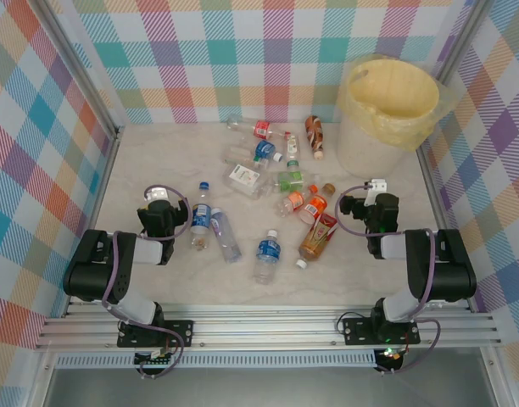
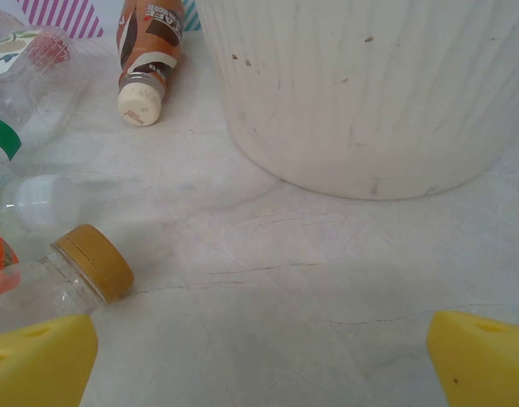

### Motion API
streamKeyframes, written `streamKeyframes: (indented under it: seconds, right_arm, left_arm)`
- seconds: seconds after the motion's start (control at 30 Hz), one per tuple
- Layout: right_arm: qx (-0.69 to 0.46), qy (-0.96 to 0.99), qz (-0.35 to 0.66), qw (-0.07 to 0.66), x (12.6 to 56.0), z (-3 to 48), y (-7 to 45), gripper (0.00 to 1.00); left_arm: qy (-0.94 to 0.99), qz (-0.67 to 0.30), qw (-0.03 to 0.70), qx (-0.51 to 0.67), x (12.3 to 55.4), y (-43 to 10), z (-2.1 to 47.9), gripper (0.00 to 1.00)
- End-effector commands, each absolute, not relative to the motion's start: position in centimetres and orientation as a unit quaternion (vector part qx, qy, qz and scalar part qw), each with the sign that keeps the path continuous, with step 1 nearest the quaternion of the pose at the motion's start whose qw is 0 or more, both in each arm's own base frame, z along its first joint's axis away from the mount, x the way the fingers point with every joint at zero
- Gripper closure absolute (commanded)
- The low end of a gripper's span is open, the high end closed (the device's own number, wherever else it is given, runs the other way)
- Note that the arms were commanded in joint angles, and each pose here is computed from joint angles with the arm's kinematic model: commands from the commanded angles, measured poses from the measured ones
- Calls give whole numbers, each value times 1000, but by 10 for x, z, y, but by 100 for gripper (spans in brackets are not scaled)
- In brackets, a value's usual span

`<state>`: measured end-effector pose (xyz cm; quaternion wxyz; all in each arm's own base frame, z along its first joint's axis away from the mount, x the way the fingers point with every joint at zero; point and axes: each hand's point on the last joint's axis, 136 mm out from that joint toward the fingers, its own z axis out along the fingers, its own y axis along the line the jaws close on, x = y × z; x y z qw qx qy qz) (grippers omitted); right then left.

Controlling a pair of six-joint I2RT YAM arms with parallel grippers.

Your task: Put the plastic bottles in the bin

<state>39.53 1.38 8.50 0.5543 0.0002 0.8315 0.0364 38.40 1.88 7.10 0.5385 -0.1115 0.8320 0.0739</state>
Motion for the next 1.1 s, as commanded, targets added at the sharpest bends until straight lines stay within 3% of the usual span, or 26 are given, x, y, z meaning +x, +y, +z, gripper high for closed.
streamKeyframes:
  seconds: [0.0, 0.83, 1.07]
  right_arm:
    - [3, 824, 39, 566, 398, 92, 15, 0]
    - [3, 823, 39, 566, 397, 92, 15, 0]
    - [-16, 838, 51, 543, 396, 126, 22, 0]
  left_arm:
    - [818, 69, 560, -111, 391, 16, 85, 0]
    - [818, 69, 560, -111, 390, 16, 85, 0]
    - [828, 65, 549, -92, 394, 9, 93, 0]
